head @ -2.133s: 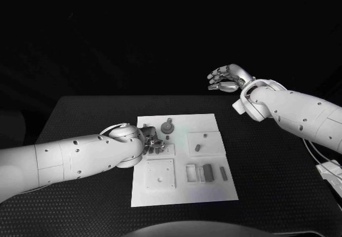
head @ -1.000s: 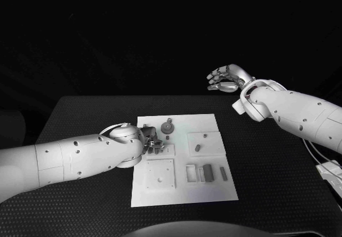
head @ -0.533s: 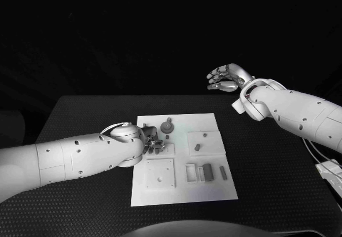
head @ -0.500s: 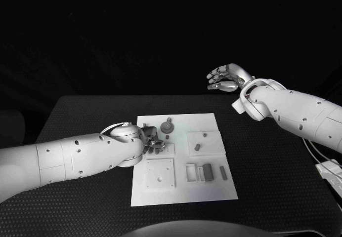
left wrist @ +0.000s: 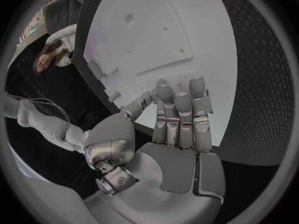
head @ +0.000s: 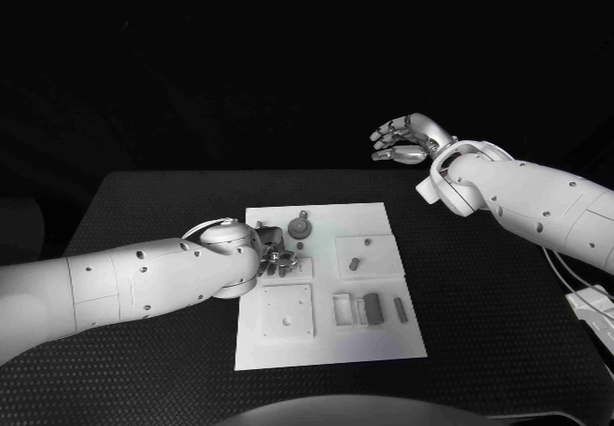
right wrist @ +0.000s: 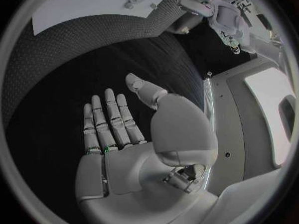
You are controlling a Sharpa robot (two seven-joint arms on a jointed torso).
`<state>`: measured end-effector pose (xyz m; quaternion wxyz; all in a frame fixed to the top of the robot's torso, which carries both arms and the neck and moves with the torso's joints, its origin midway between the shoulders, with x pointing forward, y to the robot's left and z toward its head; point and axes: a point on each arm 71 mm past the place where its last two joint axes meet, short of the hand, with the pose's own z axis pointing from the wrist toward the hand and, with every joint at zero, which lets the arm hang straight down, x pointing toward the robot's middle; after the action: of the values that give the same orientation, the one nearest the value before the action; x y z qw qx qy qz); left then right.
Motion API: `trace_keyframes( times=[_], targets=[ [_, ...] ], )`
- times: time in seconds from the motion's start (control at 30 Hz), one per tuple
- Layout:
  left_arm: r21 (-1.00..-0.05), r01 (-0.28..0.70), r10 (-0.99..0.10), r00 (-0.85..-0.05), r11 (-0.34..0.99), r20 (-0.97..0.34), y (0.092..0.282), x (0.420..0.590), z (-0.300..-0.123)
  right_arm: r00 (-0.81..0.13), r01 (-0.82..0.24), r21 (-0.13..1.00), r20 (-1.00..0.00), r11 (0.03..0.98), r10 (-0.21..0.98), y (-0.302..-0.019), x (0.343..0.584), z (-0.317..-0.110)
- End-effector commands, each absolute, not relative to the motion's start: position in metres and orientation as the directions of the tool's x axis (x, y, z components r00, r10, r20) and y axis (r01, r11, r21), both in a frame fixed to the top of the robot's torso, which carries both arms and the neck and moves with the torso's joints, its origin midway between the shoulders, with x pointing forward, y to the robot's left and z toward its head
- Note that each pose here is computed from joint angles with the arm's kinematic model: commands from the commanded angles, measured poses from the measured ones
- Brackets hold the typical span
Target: Assemble the parts on the task board
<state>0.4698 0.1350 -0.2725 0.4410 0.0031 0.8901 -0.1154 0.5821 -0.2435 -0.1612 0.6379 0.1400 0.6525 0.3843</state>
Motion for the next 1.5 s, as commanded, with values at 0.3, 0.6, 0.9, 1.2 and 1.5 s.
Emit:
trace_keyframes(
  times=[0.3, 0.6, 0.9, 1.2, 1.5],
  targets=[
    [-0.162, 0.129, -0.036, -0.665, 0.978, -0.746, 0.1326, 0.4657, -0.2818, -0.164, -0.324, 0.681, -0.724, 0.657, 0.670, -0.2402, 0.5809, -0.1606],
    [-0.181, 0.115, -0.063, -0.651, 0.977, -0.756, 0.1334, 0.4673, -0.2808, -0.163, -0.323, 0.681, -0.724, 0.657, 0.670, -0.2407, 0.5809, -0.1607],
    [-0.190, 0.110, -0.074, -0.647, 0.976, -0.759, 0.1336, 0.4678, -0.2804, -0.163, -0.322, 0.681, -0.724, 0.658, 0.670, -0.2409, 0.5809, -0.1607],
    [-0.190, 0.111, -0.073, -0.650, 0.976, -0.756, 0.1336, 0.4678, -0.2807, -0.162, -0.322, 0.681, -0.724, 0.658, 0.670, -0.2412, 0.5809, -0.1608],
    [-0.190, 0.108, -0.076, -0.649, 0.976, -0.757, 0.1340, 0.4682, -0.2807, -0.163, -0.322, 0.681, -0.724, 0.658, 0.670, -0.2412, 0.5808, -0.1608]
  ],
)
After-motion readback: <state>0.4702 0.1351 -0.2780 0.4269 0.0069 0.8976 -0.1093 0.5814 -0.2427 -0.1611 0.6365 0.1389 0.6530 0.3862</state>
